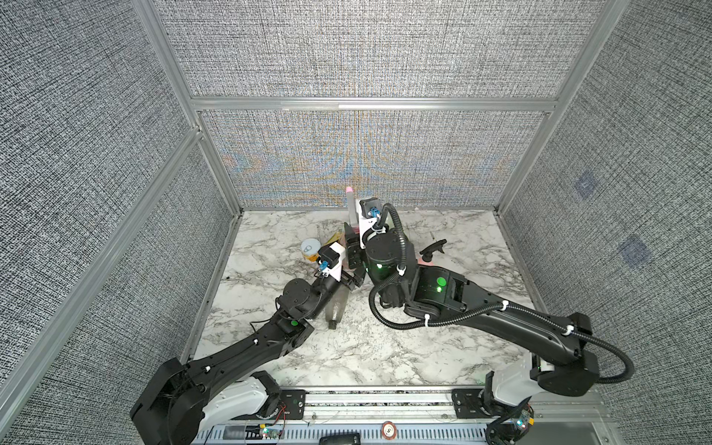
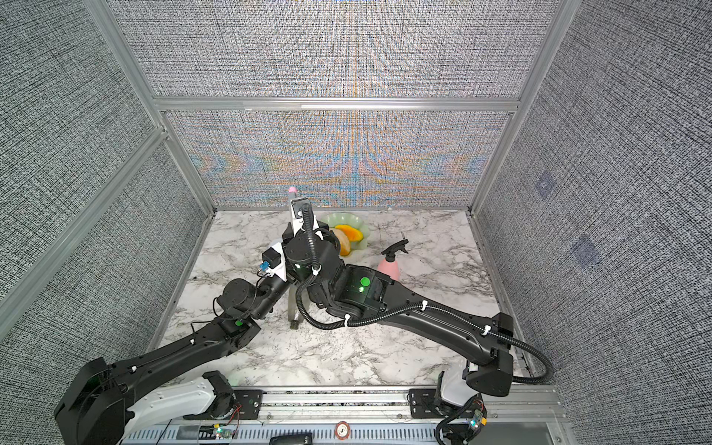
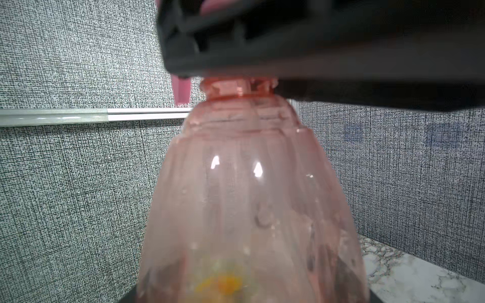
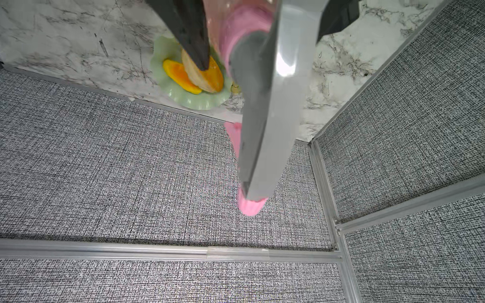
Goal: Attach spray nozzles to spray bottles
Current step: Screw the spray nozzle on the spray bottle.
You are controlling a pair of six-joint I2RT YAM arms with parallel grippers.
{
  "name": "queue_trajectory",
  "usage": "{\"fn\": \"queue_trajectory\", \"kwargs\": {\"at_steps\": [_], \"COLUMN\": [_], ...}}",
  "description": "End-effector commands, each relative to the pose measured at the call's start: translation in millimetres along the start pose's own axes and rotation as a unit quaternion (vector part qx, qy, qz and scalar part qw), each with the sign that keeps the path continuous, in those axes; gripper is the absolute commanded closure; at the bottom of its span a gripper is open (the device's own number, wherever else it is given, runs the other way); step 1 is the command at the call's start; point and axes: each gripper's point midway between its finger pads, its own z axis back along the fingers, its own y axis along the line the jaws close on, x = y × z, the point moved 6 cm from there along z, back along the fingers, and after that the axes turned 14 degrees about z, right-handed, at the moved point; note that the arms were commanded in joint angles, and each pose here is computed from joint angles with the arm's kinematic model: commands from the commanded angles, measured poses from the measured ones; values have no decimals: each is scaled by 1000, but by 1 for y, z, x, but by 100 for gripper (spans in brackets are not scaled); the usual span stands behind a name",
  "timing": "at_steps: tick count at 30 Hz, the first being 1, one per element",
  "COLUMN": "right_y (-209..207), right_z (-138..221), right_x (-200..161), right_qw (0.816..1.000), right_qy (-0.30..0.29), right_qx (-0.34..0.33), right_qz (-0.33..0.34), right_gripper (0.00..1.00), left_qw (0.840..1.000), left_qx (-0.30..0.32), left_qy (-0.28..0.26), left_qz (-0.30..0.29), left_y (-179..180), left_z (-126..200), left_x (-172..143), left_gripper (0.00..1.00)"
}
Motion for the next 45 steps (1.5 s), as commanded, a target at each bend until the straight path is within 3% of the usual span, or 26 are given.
{"fn": "queue_trajectory", "kwargs": {"at_steps": [1, 6, 10, 16, 23, 31, 45], "right_y": [11, 0, -7, -28, -84, -99, -94], "right_z": [9, 32, 46, 64, 57, 48, 15], "right_x": [-3, -11, -22, -41, -40, -26, -12], "right_qw": [999, 995, 987, 956, 932, 881, 874], "right_qy": [3, 10, 26, 7, -55, -90, -65], "right_qx": [52, 101, 152, 285, 358, 465, 482], "right_qz": [7, 8, 35, 71, 26, 1, 1], "right_gripper": [43, 34, 33, 34, 42, 46, 41], "left_qw": [999, 999, 999, 997, 994, 992, 991], "left_qx": [-31, -35, -46, -72, -100, -120, -129], "left_qy": [8, 13, 20, 25, 30, 34, 36], "left_qz": [-21, -14, -10, 0, 15, 27, 29], "left_y": [-8, -7, -10, -16, -22, -27, -29], "left_z": [-2, -3, -4, -4, -3, -3, -4], "left_x": [-2, -4, -6, -7, -6, -5, -4], "left_gripper": [34, 34, 34, 34, 34, 34, 34]}}
